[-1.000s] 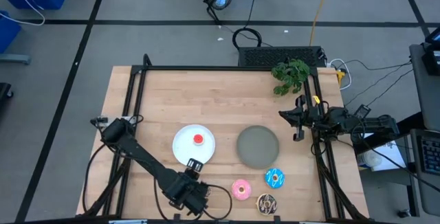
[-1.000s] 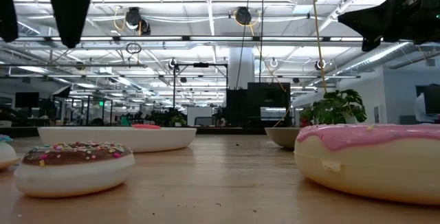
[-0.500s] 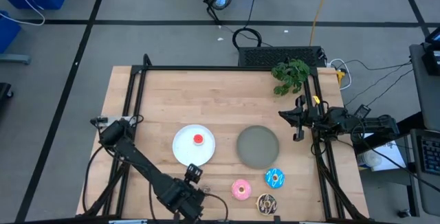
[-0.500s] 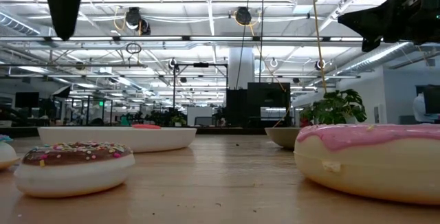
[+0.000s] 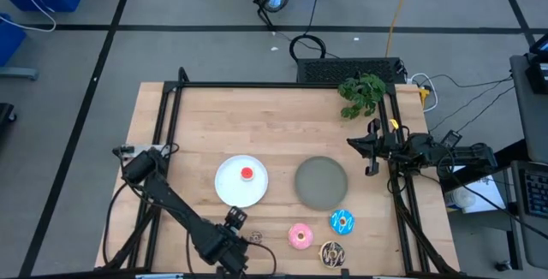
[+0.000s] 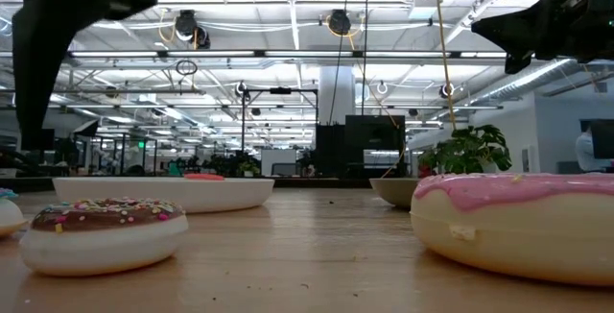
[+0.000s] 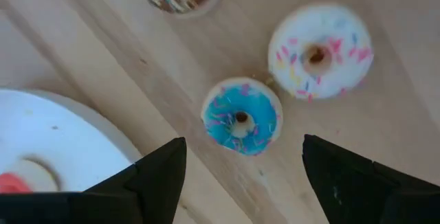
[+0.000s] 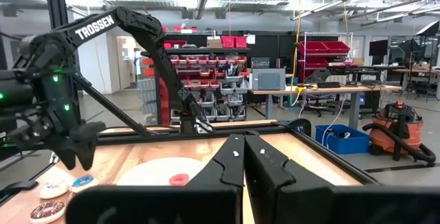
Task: Pick & Place donuts
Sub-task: Put the small blue donut on the white plate, then put the small white donut on the white plate
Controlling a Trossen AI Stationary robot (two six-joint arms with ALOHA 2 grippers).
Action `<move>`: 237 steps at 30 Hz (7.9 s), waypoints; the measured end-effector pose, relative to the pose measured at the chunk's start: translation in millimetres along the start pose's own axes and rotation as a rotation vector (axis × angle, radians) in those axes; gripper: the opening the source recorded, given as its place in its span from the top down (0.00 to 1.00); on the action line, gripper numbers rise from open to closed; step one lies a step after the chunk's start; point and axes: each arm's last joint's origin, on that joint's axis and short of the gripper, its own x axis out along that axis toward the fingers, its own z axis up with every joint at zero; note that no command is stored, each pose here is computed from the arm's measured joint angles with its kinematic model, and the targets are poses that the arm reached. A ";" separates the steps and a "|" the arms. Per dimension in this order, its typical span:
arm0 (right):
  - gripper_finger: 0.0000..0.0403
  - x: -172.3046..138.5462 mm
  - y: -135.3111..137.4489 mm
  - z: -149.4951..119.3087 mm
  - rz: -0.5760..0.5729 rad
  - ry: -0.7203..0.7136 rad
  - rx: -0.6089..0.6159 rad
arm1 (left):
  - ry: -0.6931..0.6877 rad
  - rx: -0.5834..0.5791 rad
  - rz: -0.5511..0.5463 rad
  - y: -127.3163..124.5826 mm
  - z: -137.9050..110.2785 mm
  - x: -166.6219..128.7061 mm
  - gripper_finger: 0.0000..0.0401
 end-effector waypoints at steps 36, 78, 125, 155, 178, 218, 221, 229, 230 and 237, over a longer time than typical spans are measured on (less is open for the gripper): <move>1.00 0.0 0.0 -2.2 0.000 0.022 0.022 | 0.004 0.114 -0.065 9.1 -9.5 40.7 0.13; 1.00 -0.1 0.0 -4.2 0.000 0.044 0.011 | -0.089 0.197 -0.118 14.3 -0.2 42.1 0.39; 1.00 -0.1 0.0 -3.6 0.000 0.036 0.012 | -0.123 -0.292 0.000 101.7 -73.7 -3.6 0.64; 1.00 0.0 0.0 -3.6 0.000 0.036 0.019 | -0.035 -0.494 -0.034 124.0 -95.8 41.0 0.45; 1.00 0.0 0.0 -3.6 0.000 0.037 0.020 | 0.007 -0.529 -0.056 134.3 -104.7 40.6 0.23; 1.00 0.0 -0.1 -1.3 -0.004 0.013 -0.036 | -0.336 -0.512 -0.227 37.0 -9.0 -60.1 0.92; 1.00 0.0 -0.1 -1.2 -0.004 0.013 -0.037 | -0.309 -0.500 -0.230 32.4 -6.8 -54.0 0.92; 1.00 0.0 -0.1 -1.4 -0.004 0.014 -0.057 | -0.306 -0.509 -0.226 31.2 -5.8 -52.0 0.92; 1.00 0.0 -0.1 -1.3 -0.004 0.013 -0.058 | -0.306 -0.504 -0.225 31.2 -5.8 -52.0 0.92; 1.00 0.0 -0.1 -0.5 -0.005 0.005 -0.058 | -0.314 -0.501 -0.199 31.9 -5.7 -52.0 0.92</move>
